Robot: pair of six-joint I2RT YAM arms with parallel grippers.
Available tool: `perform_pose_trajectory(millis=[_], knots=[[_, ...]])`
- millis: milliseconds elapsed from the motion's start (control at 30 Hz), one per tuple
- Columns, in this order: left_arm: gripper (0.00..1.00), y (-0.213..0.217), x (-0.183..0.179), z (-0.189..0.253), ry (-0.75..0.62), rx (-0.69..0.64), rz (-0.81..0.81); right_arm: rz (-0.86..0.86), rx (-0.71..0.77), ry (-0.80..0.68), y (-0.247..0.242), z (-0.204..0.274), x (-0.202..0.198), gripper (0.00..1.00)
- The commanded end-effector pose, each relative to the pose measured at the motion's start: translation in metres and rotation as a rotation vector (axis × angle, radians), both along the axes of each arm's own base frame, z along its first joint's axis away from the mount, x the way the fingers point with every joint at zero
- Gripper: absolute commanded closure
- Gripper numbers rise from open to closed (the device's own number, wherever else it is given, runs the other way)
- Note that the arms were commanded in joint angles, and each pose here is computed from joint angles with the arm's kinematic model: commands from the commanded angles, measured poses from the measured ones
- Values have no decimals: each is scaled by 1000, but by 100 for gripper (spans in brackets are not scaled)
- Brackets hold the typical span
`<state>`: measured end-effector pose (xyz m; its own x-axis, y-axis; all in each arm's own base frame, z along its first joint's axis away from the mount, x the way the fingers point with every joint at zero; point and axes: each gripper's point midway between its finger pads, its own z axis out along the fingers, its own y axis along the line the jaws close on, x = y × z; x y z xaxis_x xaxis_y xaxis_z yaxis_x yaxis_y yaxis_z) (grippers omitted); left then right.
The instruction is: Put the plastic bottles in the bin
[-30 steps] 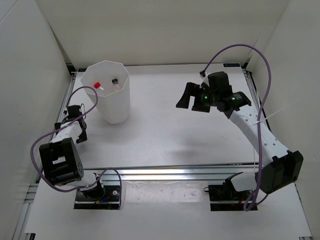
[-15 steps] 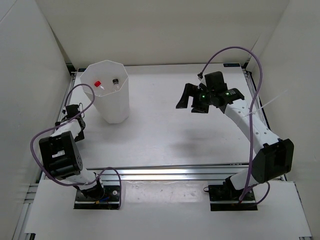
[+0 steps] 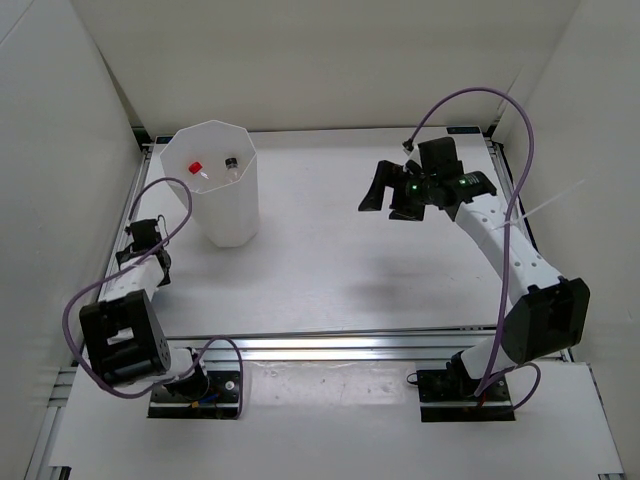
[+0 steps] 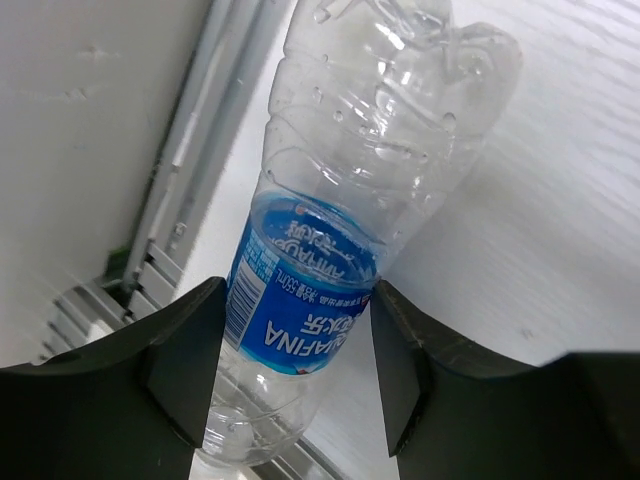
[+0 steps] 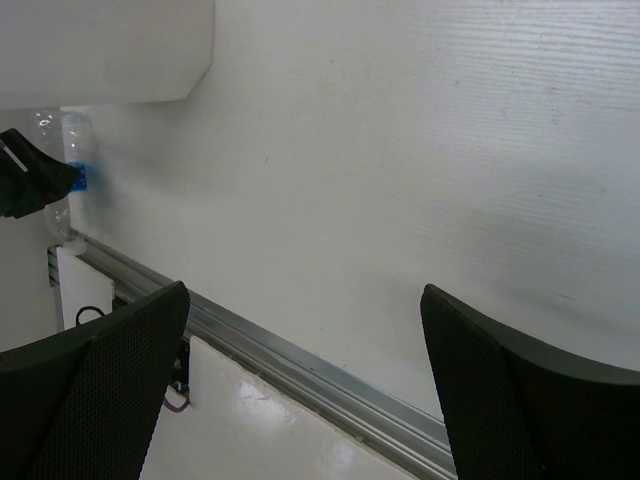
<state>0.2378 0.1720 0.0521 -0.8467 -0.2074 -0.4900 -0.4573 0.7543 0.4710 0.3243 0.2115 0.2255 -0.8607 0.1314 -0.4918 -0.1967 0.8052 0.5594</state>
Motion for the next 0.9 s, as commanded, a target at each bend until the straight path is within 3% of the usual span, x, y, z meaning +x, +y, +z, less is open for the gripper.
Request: perform_pose_trajectory(millis=[0,133,367,533,567,633,667,733,767,867], knots=[[82,-21,-6,-2,-52,-102,-23,44,9,-57,1,23,3,0],[89,-21,1,34,-222,-103,76,50,16,-58,1,27,-2,0],[89,-25,23,130,-529,-76,169,66,25,-63,3,40,-11,0],[89,-47,67,227,-802,-163,108,79,14,-90,7,48,-21,0],[89,-47,76,266,-893,-167,92,89,11,-82,10,46,-25,0],[89,-58,97,292,-951,-211,63,86,13,-87,11,49,-27,0],[89,-58,103,330,-1030,-208,41,97,10,-77,14,48,-31,0],[89,-70,127,348,-1070,-269,18,90,-6,-83,14,46,-31,0],[89,-77,135,379,-1137,-295,-17,84,-5,-69,14,45,-32,0],[89,-106,171,392,-1165,-417,-73,80,-13,-82,14,47,-34,0]])
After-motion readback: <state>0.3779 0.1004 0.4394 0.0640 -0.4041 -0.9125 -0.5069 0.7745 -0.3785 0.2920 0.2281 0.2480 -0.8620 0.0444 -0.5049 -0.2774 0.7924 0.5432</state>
